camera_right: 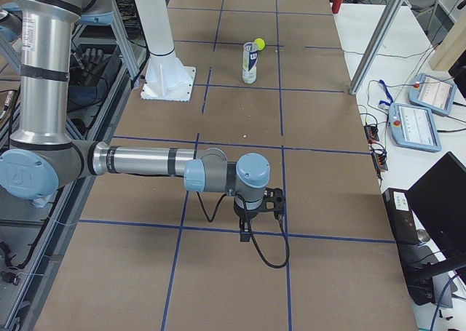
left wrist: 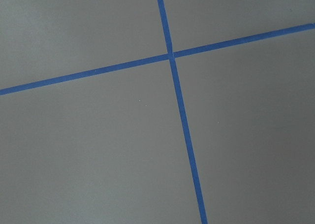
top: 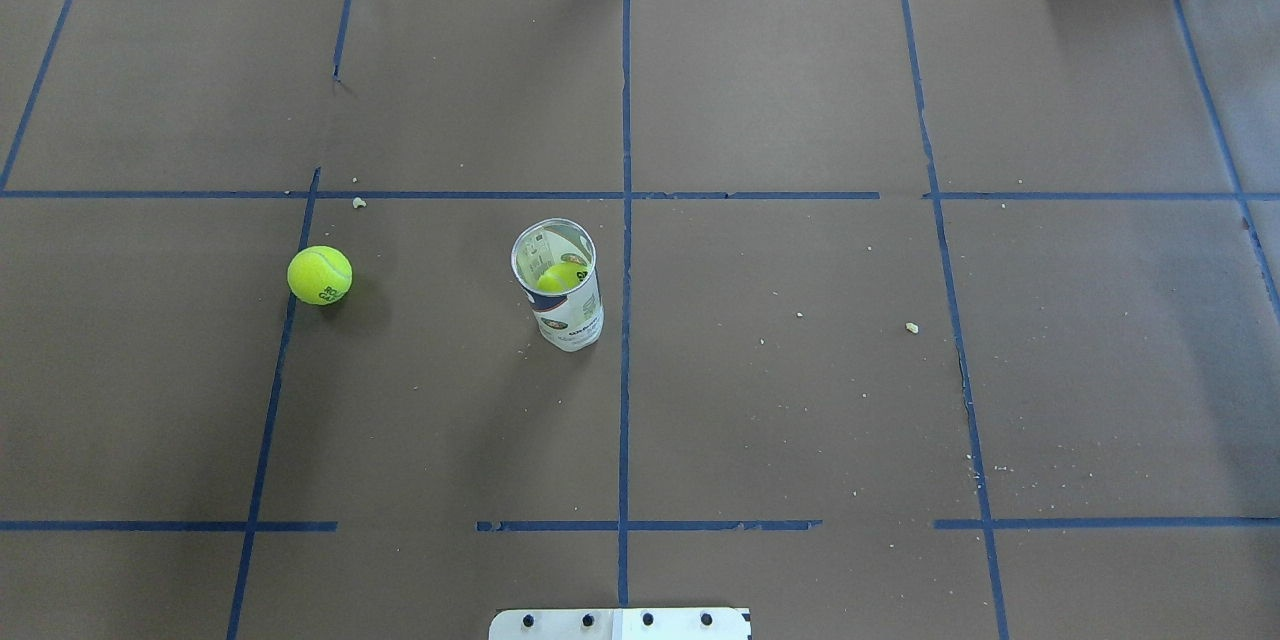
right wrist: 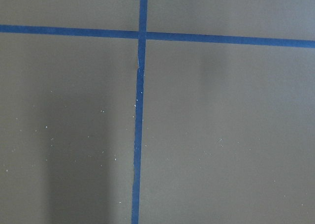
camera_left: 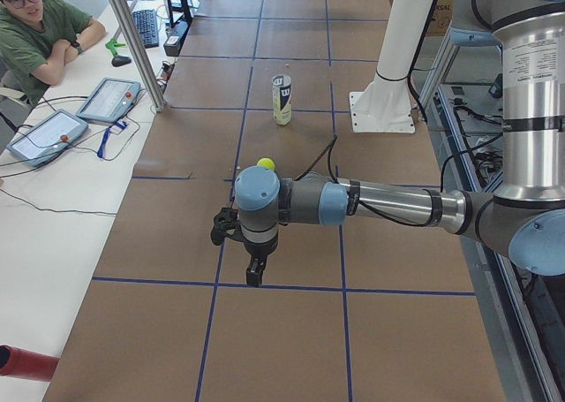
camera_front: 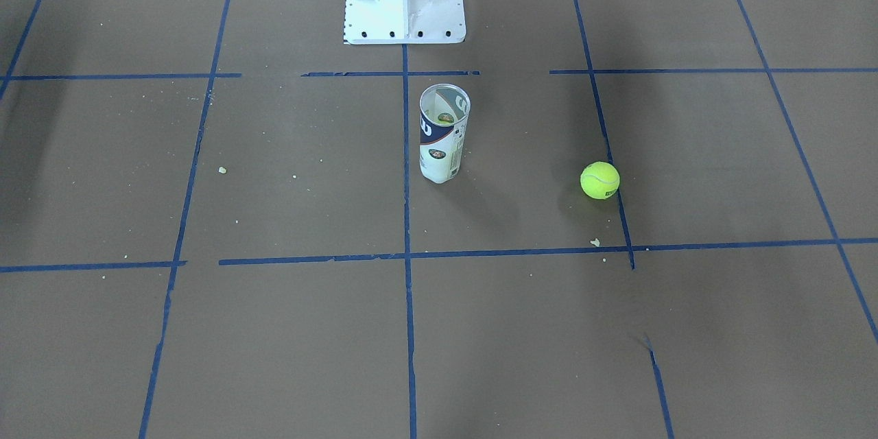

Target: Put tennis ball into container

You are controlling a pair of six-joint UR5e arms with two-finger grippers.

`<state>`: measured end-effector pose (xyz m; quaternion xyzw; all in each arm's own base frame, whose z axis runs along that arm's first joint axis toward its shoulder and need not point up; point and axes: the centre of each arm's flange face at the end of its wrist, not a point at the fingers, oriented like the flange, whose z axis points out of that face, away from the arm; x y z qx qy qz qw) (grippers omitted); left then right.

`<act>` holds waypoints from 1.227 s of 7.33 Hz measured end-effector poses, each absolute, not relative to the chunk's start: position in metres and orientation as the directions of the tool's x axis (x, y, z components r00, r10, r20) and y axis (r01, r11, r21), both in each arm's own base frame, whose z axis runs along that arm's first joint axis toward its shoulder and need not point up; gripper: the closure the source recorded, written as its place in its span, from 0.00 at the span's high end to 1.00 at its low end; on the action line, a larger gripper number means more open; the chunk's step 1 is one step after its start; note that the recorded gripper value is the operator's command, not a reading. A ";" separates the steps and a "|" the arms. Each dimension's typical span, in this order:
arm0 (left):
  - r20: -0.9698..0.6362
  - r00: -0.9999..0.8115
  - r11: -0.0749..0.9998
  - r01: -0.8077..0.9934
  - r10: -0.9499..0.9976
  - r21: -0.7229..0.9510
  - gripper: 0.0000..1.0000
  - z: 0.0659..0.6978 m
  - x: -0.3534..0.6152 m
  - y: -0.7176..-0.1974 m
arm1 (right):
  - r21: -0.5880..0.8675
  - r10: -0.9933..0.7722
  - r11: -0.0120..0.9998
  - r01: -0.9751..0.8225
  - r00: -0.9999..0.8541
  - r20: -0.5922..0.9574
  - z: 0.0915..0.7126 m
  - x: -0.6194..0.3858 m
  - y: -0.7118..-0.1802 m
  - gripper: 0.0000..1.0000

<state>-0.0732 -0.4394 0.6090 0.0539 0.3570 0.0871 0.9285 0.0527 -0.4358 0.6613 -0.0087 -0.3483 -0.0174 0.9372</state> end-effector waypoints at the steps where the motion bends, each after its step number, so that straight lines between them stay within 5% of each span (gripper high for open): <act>1: -0.652 0.730 0.978 -0.123 0.205 0.169 1.00 0.605 -0.073 -0.438 | -0.004 -0.027 0.999 0.039 0.757 0.653 0.661 0.053 -0.436 1.00; 9: -0.599 0.732 0.927 -0.122 0.325 0.355 1.00 0.547 -0.073 -0.489 | -0.004 -0.027 0.999 0.039 0.757 0.653 0.661 0.053 -0.436 1.00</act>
